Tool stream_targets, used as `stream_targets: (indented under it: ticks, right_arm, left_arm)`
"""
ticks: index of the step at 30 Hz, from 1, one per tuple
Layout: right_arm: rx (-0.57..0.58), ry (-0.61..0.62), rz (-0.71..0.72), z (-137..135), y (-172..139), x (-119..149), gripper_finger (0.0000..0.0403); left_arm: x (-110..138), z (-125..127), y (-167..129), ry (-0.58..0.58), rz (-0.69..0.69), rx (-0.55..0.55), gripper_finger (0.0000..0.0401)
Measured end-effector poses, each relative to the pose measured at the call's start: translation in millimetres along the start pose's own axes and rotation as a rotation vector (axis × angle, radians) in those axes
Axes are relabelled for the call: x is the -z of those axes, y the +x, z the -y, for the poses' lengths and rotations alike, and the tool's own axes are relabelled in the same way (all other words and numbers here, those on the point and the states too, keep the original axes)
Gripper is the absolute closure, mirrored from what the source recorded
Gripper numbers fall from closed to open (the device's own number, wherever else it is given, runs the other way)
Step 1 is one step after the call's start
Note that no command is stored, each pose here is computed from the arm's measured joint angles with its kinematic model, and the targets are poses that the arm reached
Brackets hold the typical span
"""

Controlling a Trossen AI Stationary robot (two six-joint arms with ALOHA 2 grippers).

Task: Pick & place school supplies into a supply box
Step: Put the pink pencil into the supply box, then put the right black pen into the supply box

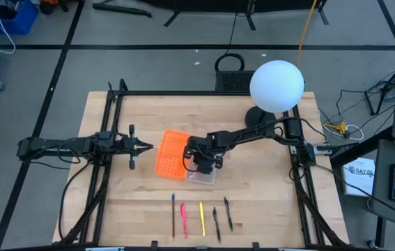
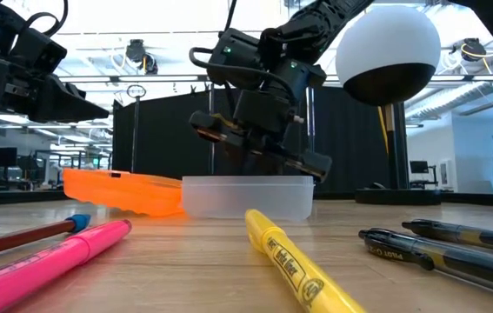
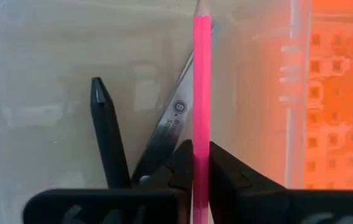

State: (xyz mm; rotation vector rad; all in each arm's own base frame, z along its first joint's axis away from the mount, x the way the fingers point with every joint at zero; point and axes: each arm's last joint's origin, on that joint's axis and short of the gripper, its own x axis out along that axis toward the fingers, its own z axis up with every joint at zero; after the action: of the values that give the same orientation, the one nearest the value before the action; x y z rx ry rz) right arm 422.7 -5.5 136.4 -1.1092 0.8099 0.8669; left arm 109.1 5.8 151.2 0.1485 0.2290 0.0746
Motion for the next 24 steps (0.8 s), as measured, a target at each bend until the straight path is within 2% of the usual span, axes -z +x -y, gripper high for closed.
stream_targets:
  ticks: [6,10,14,18,20,22,24]
  right_arm:
    - [0.029,-0.022,-0.038,1.8,-1.2,-2.5,0.033]
    - [0.046,-0.045,-0.103,2.1,-1.5,-4.7,0.0326]
    - [0.096,-0.055,-0.228,5.2,-16.3,-8.7,0.0331]
    - [0.189,-0.068,-0.355,10.8,-57.6,-21.3,0.0342]
    - [0.263,-0.027,-0.373,12.5,-85.9,-31.5,0.0348]
    - [0.366,0.081,-0.35,12.9,-118.3,-43.7,0.0354]
    - [0.462,0.244,-0.265,9.7,-151.4,-56.5,0.0362]
  left_arm:
    - [0.0,0.0,0.0,0.007,0.0,0.0,0.037]
    - [0.0,0.0,0.0,0.007,0.0,0.0,0.037]
    - [-0.3,0.0,0.0,0.006,0.005,0.0,0.037]
    - [-0.7,-0.1,0.1,0.0,0.011,-0.001,0.037]
    - [-0.7,-0.1,0.1,-0.005,0.011,-0.001,0.037]
    - [-0.9,-0.1,0.1,-0.014,0.013,-0.001,0.037]
    - [-1.2,-0.2,0.1,-0.022,0.016,-0.002,0.037]
